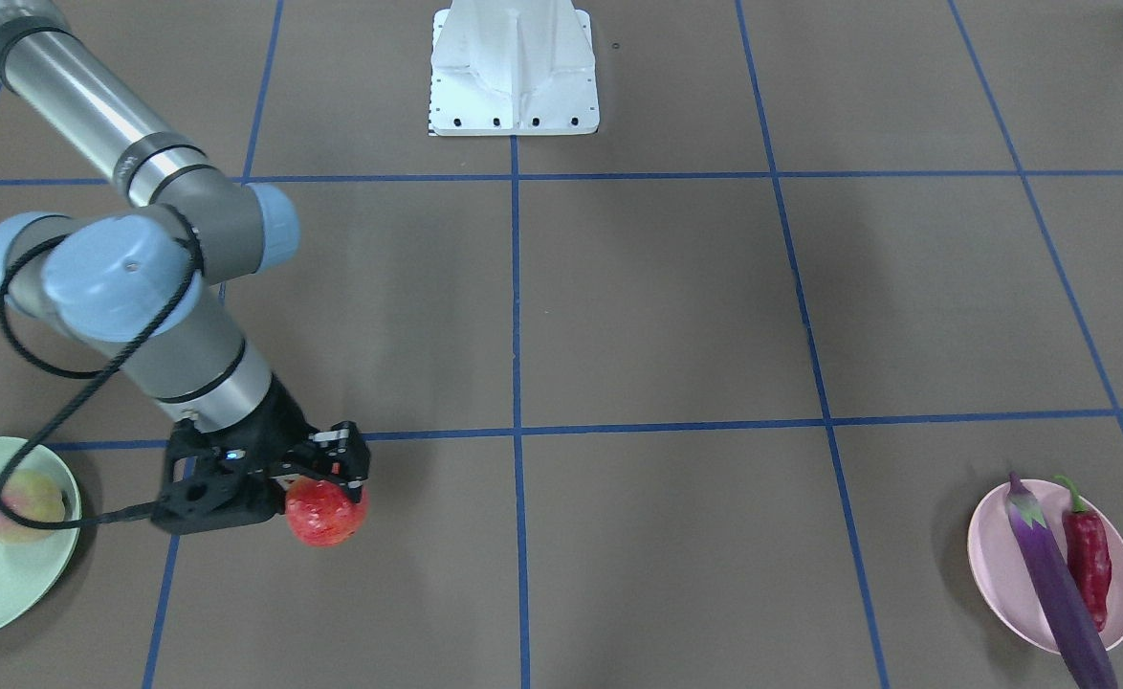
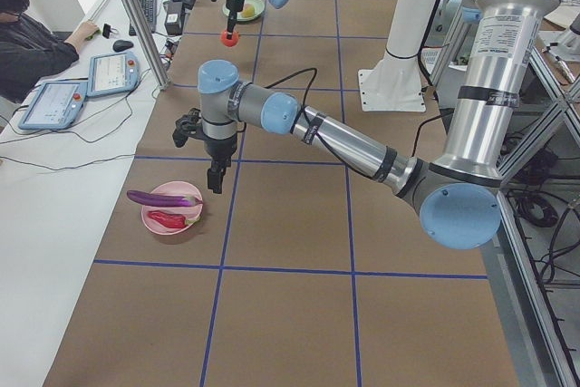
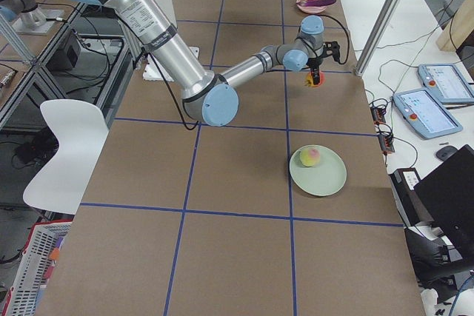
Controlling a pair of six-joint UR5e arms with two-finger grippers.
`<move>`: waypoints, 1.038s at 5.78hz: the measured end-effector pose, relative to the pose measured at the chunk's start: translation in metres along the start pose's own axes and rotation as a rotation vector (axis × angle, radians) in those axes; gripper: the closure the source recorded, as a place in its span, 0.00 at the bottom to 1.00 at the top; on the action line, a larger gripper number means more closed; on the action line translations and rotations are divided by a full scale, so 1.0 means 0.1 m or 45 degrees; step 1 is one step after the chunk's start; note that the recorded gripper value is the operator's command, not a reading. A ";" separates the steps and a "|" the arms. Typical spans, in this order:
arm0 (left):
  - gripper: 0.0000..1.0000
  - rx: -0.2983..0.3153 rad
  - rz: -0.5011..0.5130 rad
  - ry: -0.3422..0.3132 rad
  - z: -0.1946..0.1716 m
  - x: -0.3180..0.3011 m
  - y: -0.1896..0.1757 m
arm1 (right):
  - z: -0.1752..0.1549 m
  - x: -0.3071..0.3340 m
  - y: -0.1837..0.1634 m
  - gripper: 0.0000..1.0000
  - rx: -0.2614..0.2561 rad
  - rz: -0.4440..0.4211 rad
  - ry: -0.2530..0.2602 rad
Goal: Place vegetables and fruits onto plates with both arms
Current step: 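Lift the pomegranate and carry it to the green plate with the right gripper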
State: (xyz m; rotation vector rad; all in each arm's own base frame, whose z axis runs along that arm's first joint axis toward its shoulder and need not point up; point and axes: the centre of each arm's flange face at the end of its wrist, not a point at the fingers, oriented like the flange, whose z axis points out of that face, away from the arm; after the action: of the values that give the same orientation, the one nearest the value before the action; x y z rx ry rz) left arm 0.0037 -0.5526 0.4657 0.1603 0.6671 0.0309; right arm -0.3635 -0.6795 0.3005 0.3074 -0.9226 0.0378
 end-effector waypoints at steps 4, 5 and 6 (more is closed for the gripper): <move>0.00 -0.017 0.131 -0.021 -0.05 -0.47 0.07 | -0.62 2.04 -0.42 1.00 -0.043 -0.195 0.037; 0.00 -0.021 0.132 -0.021 -0.03 -0.49 0.07 | -0.65 2.47 -0.48 1.00 -0.062 -0.229 0.063; 0.00 -0.023 0.131 -0.020 -0.02 -0.50 0.08 | -0.63 2.78 -0.49 1.00 -0.083 -0.239 0.085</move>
State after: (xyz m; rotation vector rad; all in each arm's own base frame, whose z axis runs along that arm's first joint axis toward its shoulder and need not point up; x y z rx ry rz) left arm -0.0366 -0.5489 0.4958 0.1768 0.6420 0.1342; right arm -0.1380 -0.7363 0.4721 0.3289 -0.8235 -0.1538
